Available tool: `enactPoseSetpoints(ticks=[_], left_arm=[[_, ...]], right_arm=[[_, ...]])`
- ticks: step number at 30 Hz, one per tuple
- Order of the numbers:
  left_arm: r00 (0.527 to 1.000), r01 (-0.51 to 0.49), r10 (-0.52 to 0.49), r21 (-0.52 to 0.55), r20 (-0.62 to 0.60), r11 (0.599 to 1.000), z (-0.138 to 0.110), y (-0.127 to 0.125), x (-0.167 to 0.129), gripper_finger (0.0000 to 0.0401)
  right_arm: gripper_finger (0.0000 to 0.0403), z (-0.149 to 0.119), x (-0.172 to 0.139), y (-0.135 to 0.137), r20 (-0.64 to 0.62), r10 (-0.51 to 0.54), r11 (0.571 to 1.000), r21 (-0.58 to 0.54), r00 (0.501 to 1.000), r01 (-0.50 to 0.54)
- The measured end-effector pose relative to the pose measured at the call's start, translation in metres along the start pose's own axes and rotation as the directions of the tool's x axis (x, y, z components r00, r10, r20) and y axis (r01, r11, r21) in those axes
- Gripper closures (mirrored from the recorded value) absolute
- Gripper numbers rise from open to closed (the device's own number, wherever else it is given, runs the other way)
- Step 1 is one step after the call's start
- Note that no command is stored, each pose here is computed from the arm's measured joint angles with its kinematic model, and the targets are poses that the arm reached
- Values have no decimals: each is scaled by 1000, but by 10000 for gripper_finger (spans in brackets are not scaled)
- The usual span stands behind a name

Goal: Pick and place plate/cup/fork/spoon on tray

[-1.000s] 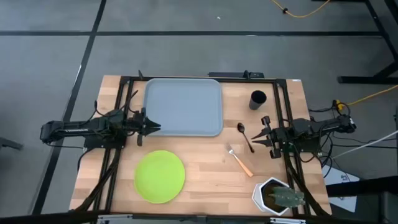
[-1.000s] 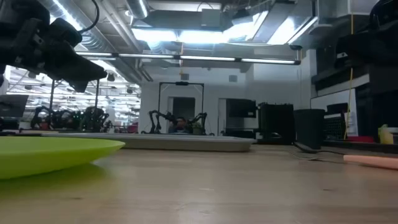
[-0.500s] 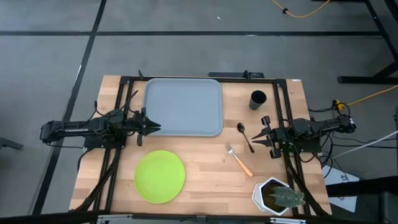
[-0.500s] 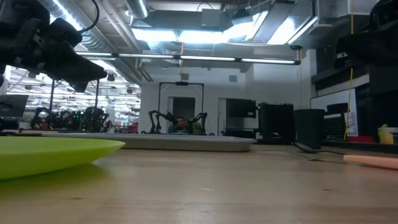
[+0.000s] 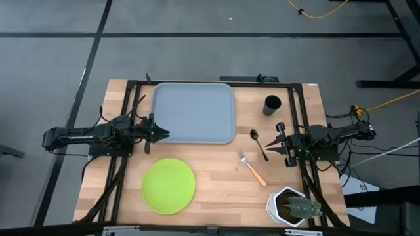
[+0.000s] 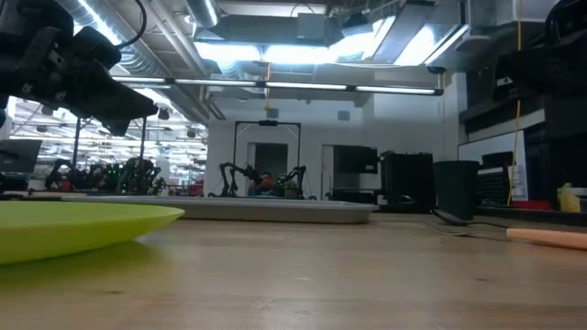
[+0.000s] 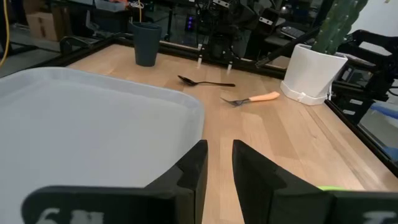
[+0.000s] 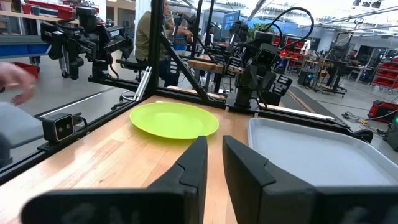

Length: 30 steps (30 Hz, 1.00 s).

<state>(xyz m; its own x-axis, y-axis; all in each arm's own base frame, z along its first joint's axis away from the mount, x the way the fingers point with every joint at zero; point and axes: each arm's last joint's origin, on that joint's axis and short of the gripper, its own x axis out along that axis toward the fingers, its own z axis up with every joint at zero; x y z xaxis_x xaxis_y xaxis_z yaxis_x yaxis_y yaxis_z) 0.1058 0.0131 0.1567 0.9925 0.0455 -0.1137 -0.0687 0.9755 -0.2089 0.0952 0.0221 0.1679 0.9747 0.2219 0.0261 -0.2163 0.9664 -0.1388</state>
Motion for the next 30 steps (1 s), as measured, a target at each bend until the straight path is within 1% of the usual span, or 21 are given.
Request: enactPoseSetpoints(ticks=[8, 13, 14, 16, 18, 20, 22, 25, 30], left_arm=[[1000, 0, 0, 0, 0, 1000, 0, 0, 0, 335], [999, -34, 33, 105, 10, 994, 0, 1, 0, 335], [999, -38, 37, 110, 13, 993, 1, 1, 0, 335], [998, -55, 53, 127, 16, 990, 1, 1, 0, 335], [997, -69, 65, 128, 33, 989, 2, 2, 0, 335], [995, -62, 52, 109, 88, 992, 7, 0, 0, 335], [988, -37, 26, 66, 154, 997, 14, -1, -1, 335], [961, -11, 6, 16, 277, 1000, 26, -4, -4, 335], [930, 11, -19, 24, 367, 1000, 35, -6, -7, 335]], right_arm=[[346, 0, 0, 0, 0, 0, 1000, 0, 1000, 0], [346, 0, 0, 0, 3, 0, 1000, 2, 1000, 0], [346, 0, 0, 0, 5, 0, 1000, 21, 1000, 0], [346, 1, 0, 1, 7, 20, 990, 141, 1000, -21], [346, 1, 0, 1, 12, 37, 960, 276, 999, -39], [346, 2, 0, 1, 26, 25, 935, 352, 999, -32], [346, 4, 0, 0, 40, -1, 921, 389, 999, -15], [346, 7, 0, -1, 72, -10, 903, 429, 997, -22], [346, 9, 0, -1, 94, -13, 899, 437, 995, -29]])
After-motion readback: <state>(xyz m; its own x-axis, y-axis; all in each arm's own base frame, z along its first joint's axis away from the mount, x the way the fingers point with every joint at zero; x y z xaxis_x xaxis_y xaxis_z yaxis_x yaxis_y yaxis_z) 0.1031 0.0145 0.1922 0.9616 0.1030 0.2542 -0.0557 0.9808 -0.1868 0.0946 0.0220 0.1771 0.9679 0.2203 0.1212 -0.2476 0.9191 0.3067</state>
